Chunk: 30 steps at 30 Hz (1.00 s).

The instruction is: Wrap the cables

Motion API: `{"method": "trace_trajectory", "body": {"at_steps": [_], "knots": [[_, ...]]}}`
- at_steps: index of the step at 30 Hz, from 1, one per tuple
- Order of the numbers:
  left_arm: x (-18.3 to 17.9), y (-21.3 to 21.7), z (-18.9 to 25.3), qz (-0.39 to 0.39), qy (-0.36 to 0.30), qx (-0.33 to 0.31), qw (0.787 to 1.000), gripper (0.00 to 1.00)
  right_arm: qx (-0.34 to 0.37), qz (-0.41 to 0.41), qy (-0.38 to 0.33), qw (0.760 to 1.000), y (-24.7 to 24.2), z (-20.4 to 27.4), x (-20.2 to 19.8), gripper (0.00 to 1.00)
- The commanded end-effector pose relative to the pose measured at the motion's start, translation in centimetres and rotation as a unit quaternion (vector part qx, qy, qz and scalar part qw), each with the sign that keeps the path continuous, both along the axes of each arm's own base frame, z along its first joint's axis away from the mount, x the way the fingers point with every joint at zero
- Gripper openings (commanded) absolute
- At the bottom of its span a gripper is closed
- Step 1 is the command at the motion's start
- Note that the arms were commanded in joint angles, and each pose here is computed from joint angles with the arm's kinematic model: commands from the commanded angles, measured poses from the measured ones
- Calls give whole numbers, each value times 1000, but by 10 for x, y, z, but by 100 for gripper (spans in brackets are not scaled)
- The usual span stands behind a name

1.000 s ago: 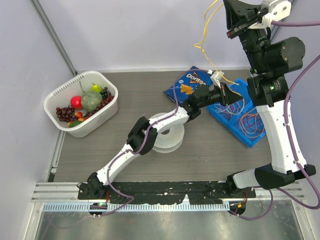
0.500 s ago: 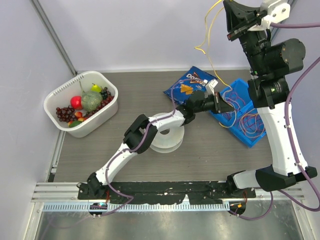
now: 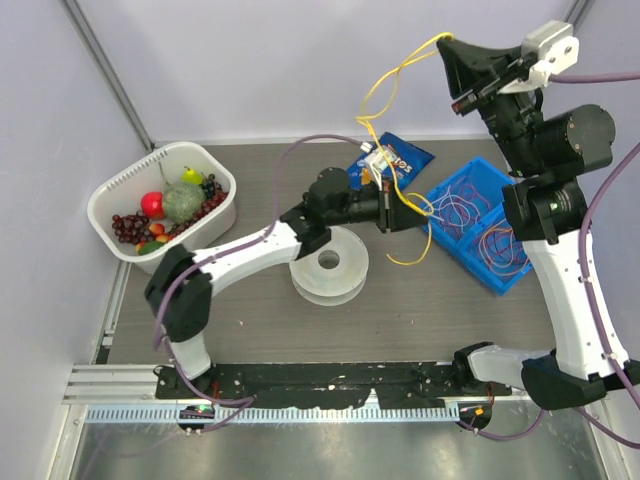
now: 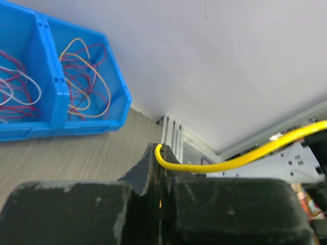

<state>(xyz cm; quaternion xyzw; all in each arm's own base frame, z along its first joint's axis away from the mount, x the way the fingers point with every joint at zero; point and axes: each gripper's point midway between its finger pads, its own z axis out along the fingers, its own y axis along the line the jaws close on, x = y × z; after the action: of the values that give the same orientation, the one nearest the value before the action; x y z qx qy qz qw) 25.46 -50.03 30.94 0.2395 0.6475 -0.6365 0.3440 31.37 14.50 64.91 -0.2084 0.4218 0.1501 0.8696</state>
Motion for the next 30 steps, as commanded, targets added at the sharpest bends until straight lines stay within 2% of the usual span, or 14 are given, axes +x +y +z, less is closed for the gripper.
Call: {"method": "trace_trajectory", "body": {"at_steps": [1,6,9,10,12,13,14,18,23,25,27,30], "knots": [[-22,44,-27,-19,-83,102,991,0,-24,87,36,995,23,-33,-27,1],[-61,96,-53,-60,-159,173,970,0,-35,79,147,985,21,-98,-18,1],[-84,131,-64,-90,-215,210,950,0,-58,88,157,982,22,-121,-32,1],[-94,141,-66,-112,-237,216,940,8,-74,92,163,980,25,-137,-30,1],[-123,164,-72,-175,-255,228,923,61,-96,114,151,977,30,-148,-42,1],[-132,175,-72,-194,-268,234,914,97,-101,128,153,975,33,-155,-47,1],[-139,186,-73,-206,-278,245,906,100,-103,140,140,975,36,-152,-53,1],[-145,220,-64,-181,-285,273,901,100,-104,181,144,967,45,-155,-65,1],[-118,256,-44,-73,-291,281,912,99,-101,223,145,959,53,-158,-76,1],[-105,270,-44,-44,-270,293,916,97,-102,223,155,957,55,-158,-73,1],[-90,280,-40,-19,-227,283,932,92,-109,208,189,953,53,-160,-63,1],[-53,297,-28,53,-169,253,951,85,-86,140,238,957,40,-160,-31,1]]}}
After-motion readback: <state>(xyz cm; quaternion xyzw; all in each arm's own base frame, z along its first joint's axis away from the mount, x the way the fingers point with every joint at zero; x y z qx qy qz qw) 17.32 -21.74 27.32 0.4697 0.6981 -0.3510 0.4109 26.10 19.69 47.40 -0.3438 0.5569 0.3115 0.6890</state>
